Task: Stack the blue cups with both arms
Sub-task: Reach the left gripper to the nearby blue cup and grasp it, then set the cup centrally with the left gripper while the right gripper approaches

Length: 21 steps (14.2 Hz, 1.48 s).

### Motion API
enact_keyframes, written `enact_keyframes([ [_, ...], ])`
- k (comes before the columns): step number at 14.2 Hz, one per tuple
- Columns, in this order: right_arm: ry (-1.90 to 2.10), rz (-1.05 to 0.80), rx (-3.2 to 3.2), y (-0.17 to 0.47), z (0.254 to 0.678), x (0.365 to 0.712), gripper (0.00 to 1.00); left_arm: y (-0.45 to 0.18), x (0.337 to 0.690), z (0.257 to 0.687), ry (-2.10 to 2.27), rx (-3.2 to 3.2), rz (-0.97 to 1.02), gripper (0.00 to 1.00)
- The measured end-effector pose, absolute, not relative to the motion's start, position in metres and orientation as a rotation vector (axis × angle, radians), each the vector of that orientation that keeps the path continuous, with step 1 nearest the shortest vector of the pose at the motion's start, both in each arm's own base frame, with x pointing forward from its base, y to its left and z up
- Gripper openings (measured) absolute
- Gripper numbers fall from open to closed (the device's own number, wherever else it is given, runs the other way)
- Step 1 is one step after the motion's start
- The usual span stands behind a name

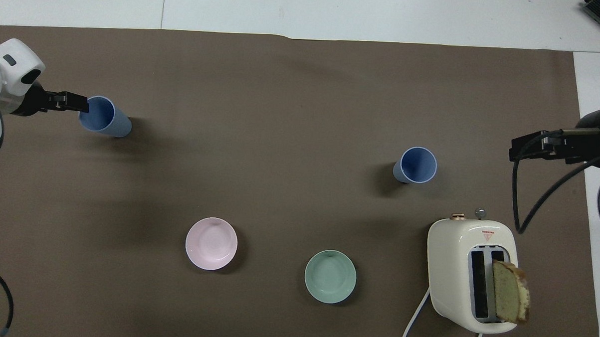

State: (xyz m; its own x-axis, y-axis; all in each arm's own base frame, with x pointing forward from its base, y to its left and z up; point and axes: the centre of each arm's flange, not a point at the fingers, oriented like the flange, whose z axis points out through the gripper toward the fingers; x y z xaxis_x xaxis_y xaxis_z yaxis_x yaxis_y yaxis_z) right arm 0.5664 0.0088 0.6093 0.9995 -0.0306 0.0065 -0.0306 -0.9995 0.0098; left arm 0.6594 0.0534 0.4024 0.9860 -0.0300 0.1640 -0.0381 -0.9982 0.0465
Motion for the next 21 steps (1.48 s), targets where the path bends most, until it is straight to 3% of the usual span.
enact_keyframes([
  [4,-0.048,0.010,3.131,0.009,0.609,0.566,1.00,0.048,0.651,0.367,-0.039,3.070,0.249,0.96],
  [10,-0.047,0.010,3.131,0.009,0.609,0.566,1.00,0.041,0.647,0.369,-0.056,3.064,0.230,0.22],
  [12,-0.045,0.008,3.131,0.010,0.609,0.566,1.00,0.022,0.643,0.387,-0.104,3.051,0.223,0.04],
  [15,-0.036,0.009,3.132,0.013,0.609,0.566,1.00,-0.058,0.635,0.405,-0.168,3.025,0.216,0.04],
  [21,0.019,0.054,3.140,0.034,0.597,0.571,1.00,-0.243,0.585,0.390,-0.207,2.986,0.185,0.04],
])
